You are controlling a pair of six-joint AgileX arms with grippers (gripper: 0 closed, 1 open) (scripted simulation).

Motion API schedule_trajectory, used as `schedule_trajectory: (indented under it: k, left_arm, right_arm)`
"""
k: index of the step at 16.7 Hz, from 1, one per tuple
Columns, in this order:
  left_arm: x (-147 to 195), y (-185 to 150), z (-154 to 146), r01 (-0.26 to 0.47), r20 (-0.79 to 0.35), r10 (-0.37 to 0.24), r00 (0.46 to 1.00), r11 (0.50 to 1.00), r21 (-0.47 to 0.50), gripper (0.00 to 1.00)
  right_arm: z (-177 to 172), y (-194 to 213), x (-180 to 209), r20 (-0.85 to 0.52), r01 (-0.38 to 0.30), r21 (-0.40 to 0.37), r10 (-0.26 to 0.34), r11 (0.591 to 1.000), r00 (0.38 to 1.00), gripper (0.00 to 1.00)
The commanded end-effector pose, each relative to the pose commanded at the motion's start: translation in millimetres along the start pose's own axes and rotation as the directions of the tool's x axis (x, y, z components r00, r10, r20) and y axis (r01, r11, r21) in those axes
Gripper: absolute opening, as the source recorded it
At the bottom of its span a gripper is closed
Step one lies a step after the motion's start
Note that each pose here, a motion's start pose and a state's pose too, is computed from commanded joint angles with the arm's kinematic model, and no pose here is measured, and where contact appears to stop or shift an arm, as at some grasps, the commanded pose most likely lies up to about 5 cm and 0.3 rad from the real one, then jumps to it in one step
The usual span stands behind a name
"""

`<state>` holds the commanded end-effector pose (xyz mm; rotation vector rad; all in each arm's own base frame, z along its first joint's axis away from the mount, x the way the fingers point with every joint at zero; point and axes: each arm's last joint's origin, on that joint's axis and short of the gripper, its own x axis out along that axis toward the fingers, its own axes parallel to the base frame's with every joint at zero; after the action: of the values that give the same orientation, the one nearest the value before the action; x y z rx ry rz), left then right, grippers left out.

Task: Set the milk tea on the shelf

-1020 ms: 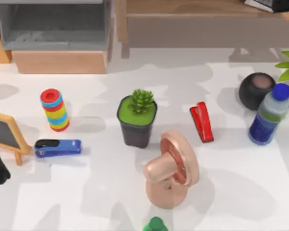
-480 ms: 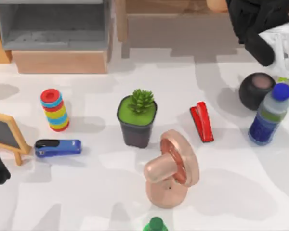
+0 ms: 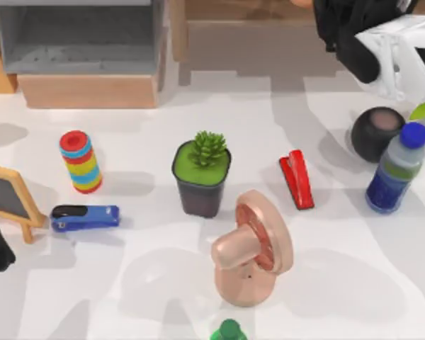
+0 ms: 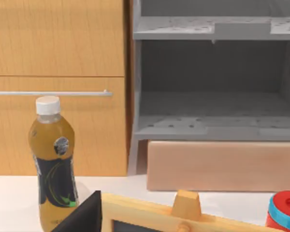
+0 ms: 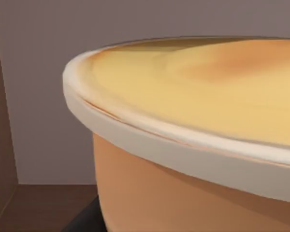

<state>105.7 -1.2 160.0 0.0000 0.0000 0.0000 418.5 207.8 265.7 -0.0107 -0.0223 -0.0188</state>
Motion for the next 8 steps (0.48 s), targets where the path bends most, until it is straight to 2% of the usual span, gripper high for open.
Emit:
schedule_trajectory:
  k: [8]
  left_arm:
    - [0.0,0.0,0.0,0.000,0.000,0.000,1.000,1.000,0.000,1.00]
  right_arm:
    - [-14.8,0.7,22.6,0.002,0.000,0.001,0.000,1.000,1.000,0.00]
